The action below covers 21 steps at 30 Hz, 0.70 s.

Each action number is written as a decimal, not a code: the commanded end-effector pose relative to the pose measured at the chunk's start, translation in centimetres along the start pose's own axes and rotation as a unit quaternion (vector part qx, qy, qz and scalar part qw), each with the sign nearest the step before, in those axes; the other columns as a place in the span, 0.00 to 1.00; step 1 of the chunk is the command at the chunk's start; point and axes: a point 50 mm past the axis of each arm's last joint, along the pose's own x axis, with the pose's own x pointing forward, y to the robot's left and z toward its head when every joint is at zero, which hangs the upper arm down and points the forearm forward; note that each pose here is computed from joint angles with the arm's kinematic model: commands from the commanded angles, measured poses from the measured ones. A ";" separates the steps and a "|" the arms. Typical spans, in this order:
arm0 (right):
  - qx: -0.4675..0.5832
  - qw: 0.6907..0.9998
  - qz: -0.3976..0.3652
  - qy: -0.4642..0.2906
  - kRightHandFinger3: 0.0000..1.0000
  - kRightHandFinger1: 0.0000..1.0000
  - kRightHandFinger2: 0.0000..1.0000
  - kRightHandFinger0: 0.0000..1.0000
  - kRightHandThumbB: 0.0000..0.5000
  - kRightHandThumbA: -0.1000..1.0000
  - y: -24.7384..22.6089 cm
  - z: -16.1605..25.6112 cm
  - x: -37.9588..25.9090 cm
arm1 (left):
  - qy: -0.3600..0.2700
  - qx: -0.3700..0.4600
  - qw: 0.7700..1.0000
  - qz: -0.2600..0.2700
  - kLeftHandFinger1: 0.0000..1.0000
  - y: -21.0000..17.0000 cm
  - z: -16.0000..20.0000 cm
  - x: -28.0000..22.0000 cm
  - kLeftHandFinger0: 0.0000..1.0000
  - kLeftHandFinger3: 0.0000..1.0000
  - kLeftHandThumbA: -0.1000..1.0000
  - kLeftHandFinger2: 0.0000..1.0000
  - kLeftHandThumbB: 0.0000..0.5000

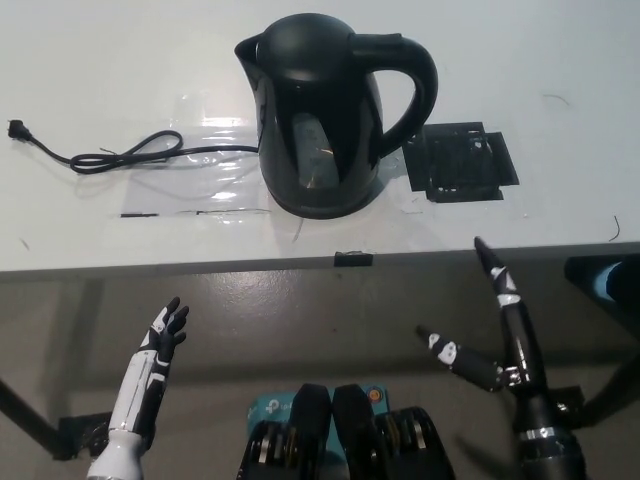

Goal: Use the right hand to grab the handle of the kettle from the base and place it on the right side

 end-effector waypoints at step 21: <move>-0.068 0.993 -0.064 -0.067 1.00 1.00 1.00 1.00 0.45 0.80 0.3 9.6 20.7 | -0.033 0.007 0.999 0.003 1.00 0.3 0.8 0.0 1.00 1.00 1.00 1.00 1.00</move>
